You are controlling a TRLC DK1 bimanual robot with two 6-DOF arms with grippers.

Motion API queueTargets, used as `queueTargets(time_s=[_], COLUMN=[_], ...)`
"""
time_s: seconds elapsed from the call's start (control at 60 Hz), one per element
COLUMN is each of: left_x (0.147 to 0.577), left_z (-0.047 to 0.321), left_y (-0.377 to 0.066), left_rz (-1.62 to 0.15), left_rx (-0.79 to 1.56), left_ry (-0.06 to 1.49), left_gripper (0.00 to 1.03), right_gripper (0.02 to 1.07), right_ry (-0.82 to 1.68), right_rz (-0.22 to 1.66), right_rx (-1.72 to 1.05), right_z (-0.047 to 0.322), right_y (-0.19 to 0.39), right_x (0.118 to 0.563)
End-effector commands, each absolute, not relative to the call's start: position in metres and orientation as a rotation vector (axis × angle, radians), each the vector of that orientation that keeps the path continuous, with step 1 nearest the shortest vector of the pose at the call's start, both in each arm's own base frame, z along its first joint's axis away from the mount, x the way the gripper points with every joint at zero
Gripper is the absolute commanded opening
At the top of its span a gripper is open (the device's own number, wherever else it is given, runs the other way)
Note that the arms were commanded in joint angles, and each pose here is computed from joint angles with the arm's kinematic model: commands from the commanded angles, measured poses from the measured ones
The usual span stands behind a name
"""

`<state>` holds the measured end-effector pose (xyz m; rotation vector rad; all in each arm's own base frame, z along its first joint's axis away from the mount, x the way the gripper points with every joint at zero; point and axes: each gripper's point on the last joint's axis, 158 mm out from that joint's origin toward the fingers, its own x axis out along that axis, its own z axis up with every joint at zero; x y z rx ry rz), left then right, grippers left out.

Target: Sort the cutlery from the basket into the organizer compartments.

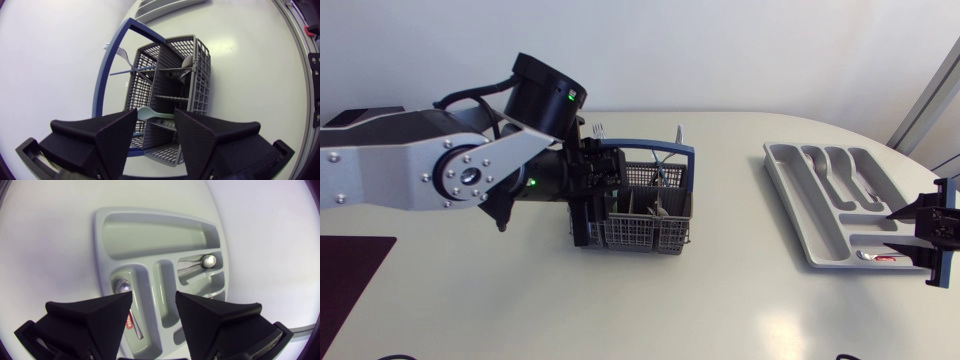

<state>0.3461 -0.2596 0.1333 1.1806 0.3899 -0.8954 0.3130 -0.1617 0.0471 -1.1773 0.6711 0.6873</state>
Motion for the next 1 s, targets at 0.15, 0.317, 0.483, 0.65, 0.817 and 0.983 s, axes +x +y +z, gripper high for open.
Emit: queueTargets(time_s=[0.15,0.317,0.483,0.65,0.817,0.983], left_x=[0.362,0.378,0.387,0.393,0.399,0.406], left_z=[0.122,0.121,0.118,0.111,0.103,0.102], left_y=[-0.265,-0.263,-0.26,-0.261,-0.259,-0.258], left_rz=[-0.879,-0.818,-0.77,-0.741,-0.734,-0.717], left_rx=[1.285,1.348,1.39,1.419,1.441,1.459], left_ry=[0.388,0.364,0.348,0.34,0.354,0.346], left_gripper=[0.42,0.42,0.42,0.42,0.42,0.42], right_gripper=[0.79,0.79,0.79,0.79,0.79,0.79], right_ry=[0.611,0.578,0.539,0.509,0.487,0.472], right_rz=[0.734,0.773,0.804,0.826,0.84,0.871], right_rx=[-1.037,-1.027,-1.027,-1.015,-1.004,-1.001], right_z=[0.057,0.059,0.064,0.069,0.075,0.074], right_y=[-0.109,-0.075,-0.042,-0.017,-0.002,0.016], right_x=[0.289,0.276,0.266,0.261,0.261,0.256])
